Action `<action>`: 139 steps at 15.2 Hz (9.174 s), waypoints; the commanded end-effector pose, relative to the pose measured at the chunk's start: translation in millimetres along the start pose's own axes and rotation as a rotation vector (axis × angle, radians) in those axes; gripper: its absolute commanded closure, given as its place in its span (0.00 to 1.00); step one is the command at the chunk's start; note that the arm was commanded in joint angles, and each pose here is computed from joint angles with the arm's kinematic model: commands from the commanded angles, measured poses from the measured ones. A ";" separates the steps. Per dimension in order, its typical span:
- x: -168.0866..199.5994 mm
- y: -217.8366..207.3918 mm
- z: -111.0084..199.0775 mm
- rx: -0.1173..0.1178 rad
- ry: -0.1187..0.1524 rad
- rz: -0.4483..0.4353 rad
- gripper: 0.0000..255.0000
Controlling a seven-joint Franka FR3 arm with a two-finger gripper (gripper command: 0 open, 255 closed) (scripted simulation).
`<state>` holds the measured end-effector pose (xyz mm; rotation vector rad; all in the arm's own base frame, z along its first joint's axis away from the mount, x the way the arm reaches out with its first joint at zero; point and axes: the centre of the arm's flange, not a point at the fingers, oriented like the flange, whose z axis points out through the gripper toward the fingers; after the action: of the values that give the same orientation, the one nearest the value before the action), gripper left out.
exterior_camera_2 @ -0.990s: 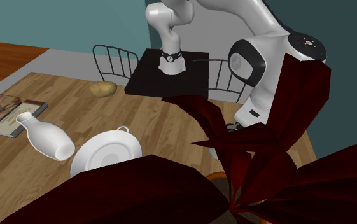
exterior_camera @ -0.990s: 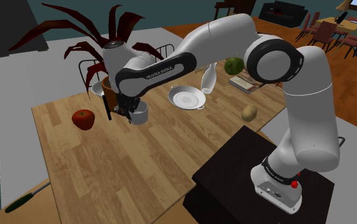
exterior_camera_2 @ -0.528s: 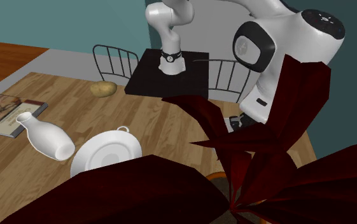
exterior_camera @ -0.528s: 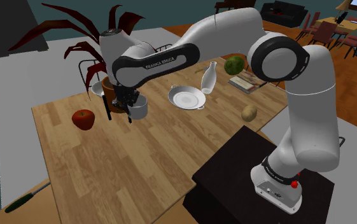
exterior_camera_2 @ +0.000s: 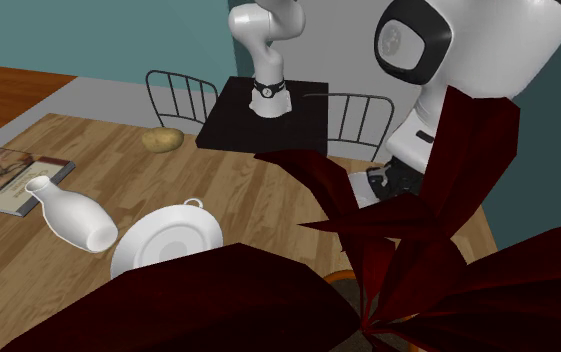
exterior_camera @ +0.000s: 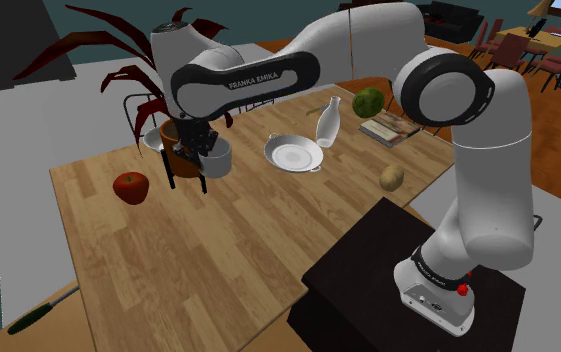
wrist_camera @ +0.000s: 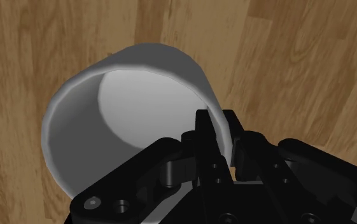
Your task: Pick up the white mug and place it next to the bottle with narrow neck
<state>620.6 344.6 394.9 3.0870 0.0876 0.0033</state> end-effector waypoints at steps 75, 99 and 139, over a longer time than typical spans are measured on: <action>-80.6 726.4 -71.3 0.000 0.000 0.000 1.00; -92.5 828.5 18.7 0.000 0.000 0.000 1.00; -92.7 817.2 229.5 0.000 0.000 0.000 1.00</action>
<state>576.0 -487.1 215.0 3.0873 0.0876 0.0022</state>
